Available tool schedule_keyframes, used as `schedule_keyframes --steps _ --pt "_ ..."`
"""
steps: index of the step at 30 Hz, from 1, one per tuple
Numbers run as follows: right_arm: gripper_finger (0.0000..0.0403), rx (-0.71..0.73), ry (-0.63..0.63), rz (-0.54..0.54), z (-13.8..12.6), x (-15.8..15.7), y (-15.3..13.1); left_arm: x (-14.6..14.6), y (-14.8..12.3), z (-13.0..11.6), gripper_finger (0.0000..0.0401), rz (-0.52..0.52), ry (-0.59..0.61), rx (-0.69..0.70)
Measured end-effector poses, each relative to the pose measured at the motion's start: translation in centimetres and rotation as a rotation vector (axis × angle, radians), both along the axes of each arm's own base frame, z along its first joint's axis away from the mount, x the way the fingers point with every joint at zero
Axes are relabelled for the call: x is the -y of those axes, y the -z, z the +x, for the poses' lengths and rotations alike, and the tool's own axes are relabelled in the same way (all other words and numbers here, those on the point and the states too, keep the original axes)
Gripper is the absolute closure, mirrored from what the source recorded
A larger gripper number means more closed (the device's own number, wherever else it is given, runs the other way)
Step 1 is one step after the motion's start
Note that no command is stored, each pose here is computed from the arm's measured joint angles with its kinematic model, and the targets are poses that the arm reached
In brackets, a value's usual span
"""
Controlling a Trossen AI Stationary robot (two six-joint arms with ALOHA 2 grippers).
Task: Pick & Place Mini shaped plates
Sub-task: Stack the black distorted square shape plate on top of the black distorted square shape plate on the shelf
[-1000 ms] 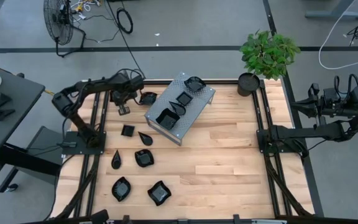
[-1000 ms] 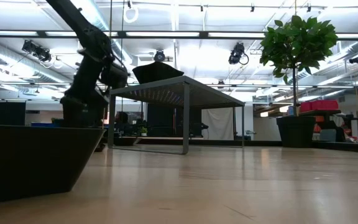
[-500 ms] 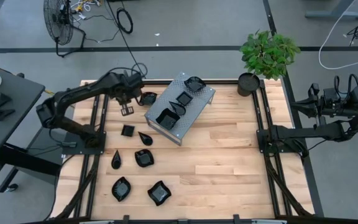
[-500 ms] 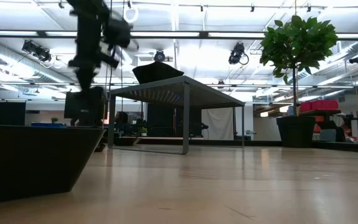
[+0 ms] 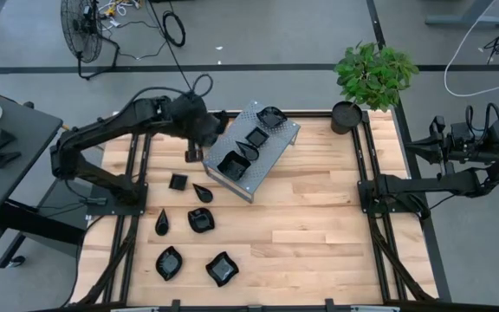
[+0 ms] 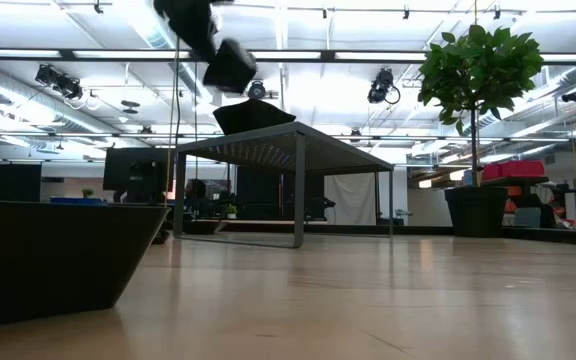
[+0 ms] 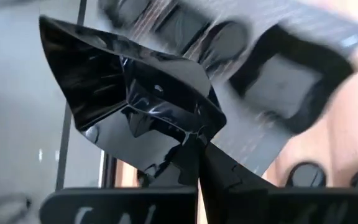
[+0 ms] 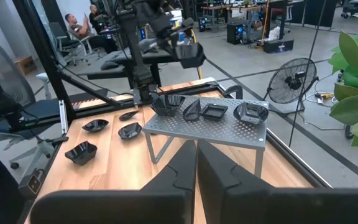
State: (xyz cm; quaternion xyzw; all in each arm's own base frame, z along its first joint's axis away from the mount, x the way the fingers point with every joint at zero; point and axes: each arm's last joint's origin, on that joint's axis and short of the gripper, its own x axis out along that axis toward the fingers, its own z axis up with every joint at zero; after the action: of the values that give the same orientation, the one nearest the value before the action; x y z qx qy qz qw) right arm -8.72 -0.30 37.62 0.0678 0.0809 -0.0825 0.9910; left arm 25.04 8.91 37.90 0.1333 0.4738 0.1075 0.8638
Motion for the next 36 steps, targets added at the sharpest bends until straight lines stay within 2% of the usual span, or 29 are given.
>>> schedule_keyframes --steps 5,13,23,36 --pt "0.0383 0.000 0.000 0.000 0.0 0.0 0.0 2.4 -0.4 0.9 0.0399 0.035 0.131 0.010" --pt "0.0383 -0.001 0.000 0.000 0.0 0.0 0.0 5.3 0.7 2.6 0.0399 0.002 0.215 -0.022" --pt "0.0383 0.000 0.000 0.000 0.0 0.0 0.0 7.1 2.4 4.2 0.0399 -0.020 0.263 -0.095" --pt "0.0383 0.000 0.000 0.000 0.0 0.0 0.0 7.2 4.4 5.5 0.0399 -0.024 0.244 -0.191"
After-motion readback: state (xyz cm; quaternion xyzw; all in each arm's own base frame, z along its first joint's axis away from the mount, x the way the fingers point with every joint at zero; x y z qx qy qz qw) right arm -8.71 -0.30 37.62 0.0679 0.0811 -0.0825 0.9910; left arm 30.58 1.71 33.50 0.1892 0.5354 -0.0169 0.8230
